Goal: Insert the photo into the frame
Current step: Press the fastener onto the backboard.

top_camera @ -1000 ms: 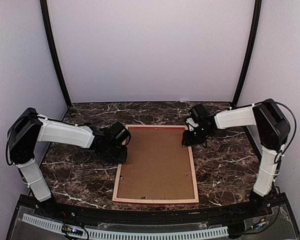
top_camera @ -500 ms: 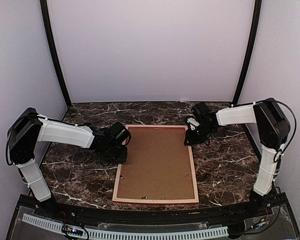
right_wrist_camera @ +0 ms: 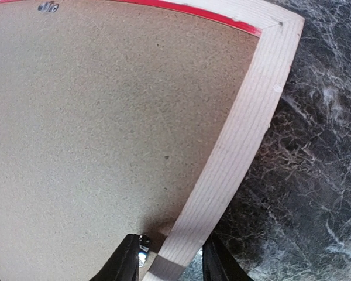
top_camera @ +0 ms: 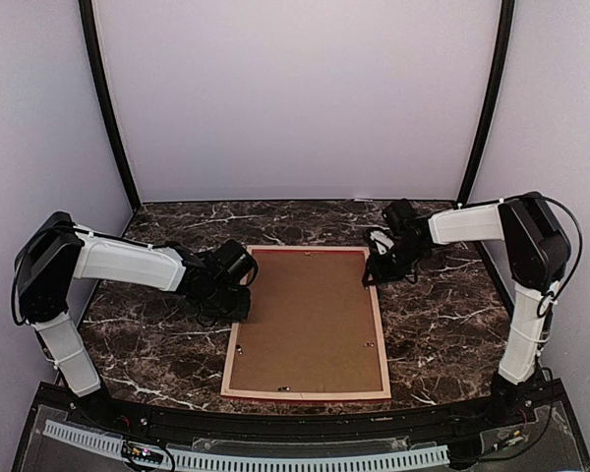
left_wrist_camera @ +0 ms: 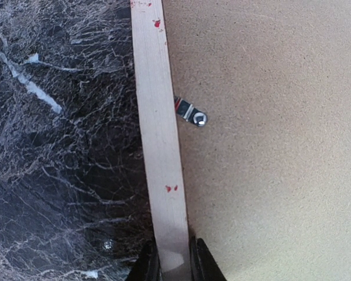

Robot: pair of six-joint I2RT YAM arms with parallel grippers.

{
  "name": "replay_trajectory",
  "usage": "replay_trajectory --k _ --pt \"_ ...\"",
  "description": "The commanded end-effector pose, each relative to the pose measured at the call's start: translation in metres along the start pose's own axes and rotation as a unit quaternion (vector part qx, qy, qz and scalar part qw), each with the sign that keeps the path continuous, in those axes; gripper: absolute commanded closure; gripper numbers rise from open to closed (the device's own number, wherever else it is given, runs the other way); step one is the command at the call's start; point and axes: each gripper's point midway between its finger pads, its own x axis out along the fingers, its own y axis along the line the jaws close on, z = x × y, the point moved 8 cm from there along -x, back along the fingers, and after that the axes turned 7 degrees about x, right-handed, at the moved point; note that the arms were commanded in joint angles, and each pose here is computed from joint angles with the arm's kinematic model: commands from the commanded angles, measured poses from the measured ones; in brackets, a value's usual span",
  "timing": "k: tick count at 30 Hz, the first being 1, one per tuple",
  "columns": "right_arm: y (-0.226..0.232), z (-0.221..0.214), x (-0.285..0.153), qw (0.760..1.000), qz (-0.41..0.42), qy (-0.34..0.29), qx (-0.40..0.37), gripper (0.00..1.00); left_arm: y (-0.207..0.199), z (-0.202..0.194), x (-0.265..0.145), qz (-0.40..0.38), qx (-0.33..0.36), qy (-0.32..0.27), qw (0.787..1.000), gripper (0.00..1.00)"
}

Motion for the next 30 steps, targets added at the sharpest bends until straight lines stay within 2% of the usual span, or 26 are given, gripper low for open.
replay_trajectory --k 1,5,15,24,30 --pt "0.009 -0.003 0.001 0.999 0.047 0.007 -0.009 0.61 0.005 -0.017 0.007 0.015 0.031 0.046 0.998 0.89" --pt "0.01 -0.006 -0.002 0.999 0.051 0.008 -0.008 0.61 0.005 -0.017 0.007 0.015 0.03 0.046 0.998 0.89" --pt "-0.001 -0.018 0.004 1.0 0.003 0.019 0.0 0.61 0.005 -0.017 0.007 0.015 0.03 0.046 0.998 0.89" --pt "0.005 -0.02 0.008 1.0 0.002 0.016 0.008 0.48 0.005 -0.018 0.009 0.014 0.03 0.048 0.998 0.89" --pt "0.009 -0.017 0.003 1.0 0.015 0.007 0.015 0.46 0.004 -0.018 0.009 0.013 0.03 0.05 0.998 0.89"
